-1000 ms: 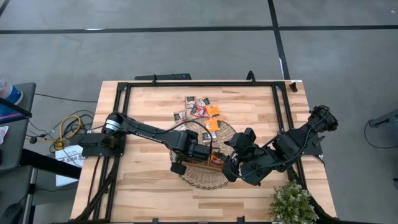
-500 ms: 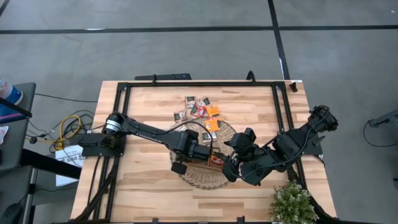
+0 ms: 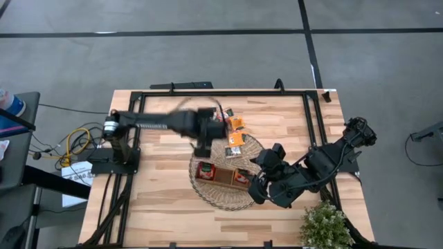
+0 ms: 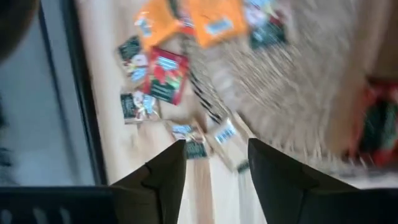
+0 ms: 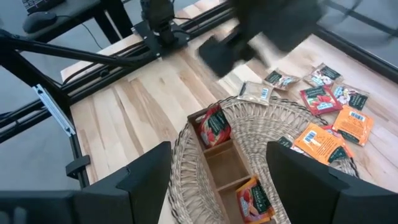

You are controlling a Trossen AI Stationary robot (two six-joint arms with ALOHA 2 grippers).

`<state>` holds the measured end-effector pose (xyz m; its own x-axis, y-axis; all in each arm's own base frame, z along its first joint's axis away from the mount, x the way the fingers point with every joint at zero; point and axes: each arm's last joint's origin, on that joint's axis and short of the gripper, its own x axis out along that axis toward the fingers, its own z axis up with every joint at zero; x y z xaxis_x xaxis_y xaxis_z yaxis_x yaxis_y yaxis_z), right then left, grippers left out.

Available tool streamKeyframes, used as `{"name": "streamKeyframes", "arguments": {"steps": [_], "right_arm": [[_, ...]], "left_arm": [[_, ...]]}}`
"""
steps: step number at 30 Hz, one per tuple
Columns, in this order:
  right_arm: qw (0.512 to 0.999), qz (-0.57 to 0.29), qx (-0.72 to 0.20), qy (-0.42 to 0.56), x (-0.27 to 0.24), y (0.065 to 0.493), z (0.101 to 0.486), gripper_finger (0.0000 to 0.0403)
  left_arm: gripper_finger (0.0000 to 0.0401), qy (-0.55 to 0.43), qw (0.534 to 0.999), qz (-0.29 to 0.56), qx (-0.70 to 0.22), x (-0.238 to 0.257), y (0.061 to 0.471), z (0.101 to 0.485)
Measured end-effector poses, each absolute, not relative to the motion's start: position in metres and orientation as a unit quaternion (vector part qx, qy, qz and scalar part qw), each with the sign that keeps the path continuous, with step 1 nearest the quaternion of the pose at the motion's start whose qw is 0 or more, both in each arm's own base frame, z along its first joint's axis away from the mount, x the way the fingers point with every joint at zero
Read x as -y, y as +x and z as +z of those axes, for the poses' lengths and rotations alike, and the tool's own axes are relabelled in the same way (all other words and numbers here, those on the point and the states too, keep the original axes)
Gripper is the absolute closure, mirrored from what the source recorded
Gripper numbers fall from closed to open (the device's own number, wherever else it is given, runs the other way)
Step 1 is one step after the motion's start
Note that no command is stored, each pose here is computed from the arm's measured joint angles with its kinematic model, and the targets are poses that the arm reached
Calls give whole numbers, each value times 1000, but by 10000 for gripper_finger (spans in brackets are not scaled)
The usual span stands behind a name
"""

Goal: Pick & Place Tea
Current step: Put the red tea bag into the left section of the wooden organizer

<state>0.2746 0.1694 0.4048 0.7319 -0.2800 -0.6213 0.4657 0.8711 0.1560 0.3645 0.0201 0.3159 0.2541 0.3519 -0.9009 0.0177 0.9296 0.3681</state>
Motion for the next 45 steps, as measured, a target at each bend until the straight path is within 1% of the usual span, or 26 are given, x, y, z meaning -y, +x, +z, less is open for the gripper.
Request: {"name": "streamKeyframes", "arguments": {"steps": [4, 9, 11, 13, 16, 20, 23, 29, 35, 39, 42, 45], "right_arm": [[918, -204, -305, 152, -169, 275, 405, 148], [916, -212, -303, 157, -164, 278, 405, 148], [914, -218, -301, 163, -162, 279, 405, 148], [913, -224, -299, 167, -159, 281, 405, 148], [911, -231, -294, 174, -153, 285, 405, 148], [909, -242, -282, 189, -145, 292, 407, 148], [908, -249, -270, 203, -139, 296, 408, 148], [905, -258, -264, 211, -131, 301, 409, 148], [906, -256, -259, 216, -132, 302, 410, 148], [907, -255, -257, 218, -132, 302, 410, 148], [907, -254, -255, 219, -132, 302, 410, 148], [908, -253, -255, 218, -133, 302, 411, 148]], "left_arm": [[233, 68, 816, 132, -558, -63, 369, 321], [233, -45, 839, 179, -512, -105, 375, 315], [233, -94, 842, 218, -485, -121, 378, 312], [233, -142, 837, 247, -467, -138, 381, 305], [233, -195, 820, 268, -467, -159, 386, 285], [233, -248, 792, 272, -487, -175, 392, 255], [233, -267, 773, 280, -502, -181, 397, 236], [233, -301, 739, 318, -512, -192, 400, 209], [233, -381, 719, 314, -488, -202, 401, 201], [233, -399, 728, 304, -468, -209, 402, 202], [232, -407, 720, 300, -476, -210, 399, 202], [222, -386, 716, 302, -497, -209, 396, 200]]}}
